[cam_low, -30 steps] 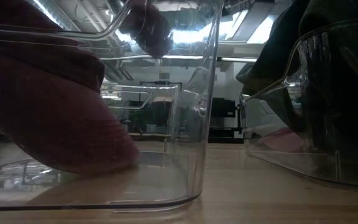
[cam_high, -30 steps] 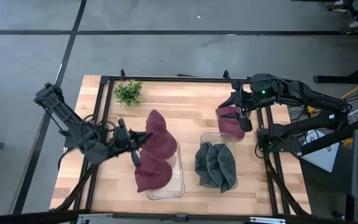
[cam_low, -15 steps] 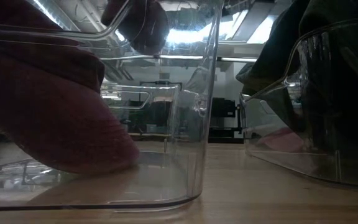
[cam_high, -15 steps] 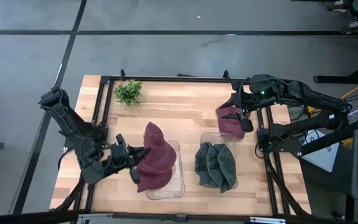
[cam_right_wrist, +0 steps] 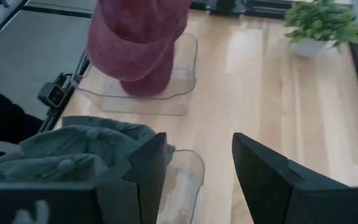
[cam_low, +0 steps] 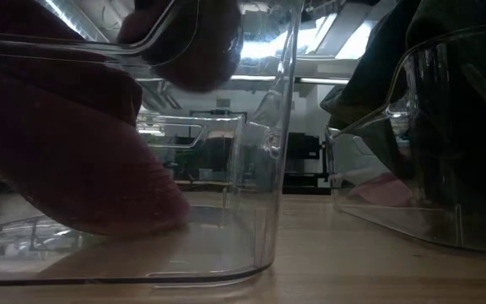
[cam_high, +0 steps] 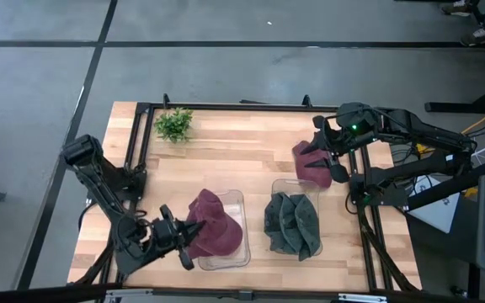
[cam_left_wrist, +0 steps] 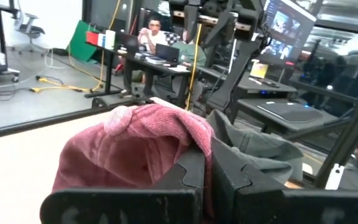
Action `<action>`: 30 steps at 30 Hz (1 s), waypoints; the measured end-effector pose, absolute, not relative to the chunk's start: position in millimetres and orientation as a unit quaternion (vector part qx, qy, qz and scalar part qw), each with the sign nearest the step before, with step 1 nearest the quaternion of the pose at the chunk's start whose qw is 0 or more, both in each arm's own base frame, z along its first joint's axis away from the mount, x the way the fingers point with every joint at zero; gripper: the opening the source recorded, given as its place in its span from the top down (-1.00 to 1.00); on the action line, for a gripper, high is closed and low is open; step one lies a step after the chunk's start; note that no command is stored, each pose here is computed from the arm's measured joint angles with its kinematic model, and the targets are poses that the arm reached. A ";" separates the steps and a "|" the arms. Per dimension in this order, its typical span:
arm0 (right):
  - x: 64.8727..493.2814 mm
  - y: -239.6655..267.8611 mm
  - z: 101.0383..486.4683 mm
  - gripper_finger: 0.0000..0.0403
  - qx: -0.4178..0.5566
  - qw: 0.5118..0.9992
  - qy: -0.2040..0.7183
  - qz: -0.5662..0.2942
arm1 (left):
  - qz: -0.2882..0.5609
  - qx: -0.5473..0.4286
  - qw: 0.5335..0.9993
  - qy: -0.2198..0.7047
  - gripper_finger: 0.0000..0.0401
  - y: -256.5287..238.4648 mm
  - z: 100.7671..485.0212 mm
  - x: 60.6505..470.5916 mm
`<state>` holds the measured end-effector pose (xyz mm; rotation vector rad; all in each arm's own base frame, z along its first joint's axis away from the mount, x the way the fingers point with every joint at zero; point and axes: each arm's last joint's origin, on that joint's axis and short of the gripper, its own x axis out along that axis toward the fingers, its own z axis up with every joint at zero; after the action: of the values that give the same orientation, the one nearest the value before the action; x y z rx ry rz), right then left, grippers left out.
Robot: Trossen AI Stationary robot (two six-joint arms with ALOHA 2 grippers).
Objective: Pick & Place hat
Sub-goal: Put the left pink cap into the left transparent bin
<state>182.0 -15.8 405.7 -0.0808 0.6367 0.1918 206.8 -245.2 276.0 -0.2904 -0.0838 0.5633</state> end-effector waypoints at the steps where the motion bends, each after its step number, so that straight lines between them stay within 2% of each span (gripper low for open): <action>1: 181.7 -15.7 405.4 0.10 -0.039 0.944 0.314 0.096 | 0.278 -0.144 0.949 -0.042 0.98 -246.9 272.9 207.3; 30: 181.4 -15.5 405.3 0.10 -0.038 0.943 0.315 0.101 | 0.258 -0.210 0.942 -0.051 0.98 -283.0 187.2 219.0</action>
<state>181.4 -15.5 405.3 -0.0782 0.6419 0.2050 219.0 -283.0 187.2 -0.4287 -0.1043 0.5267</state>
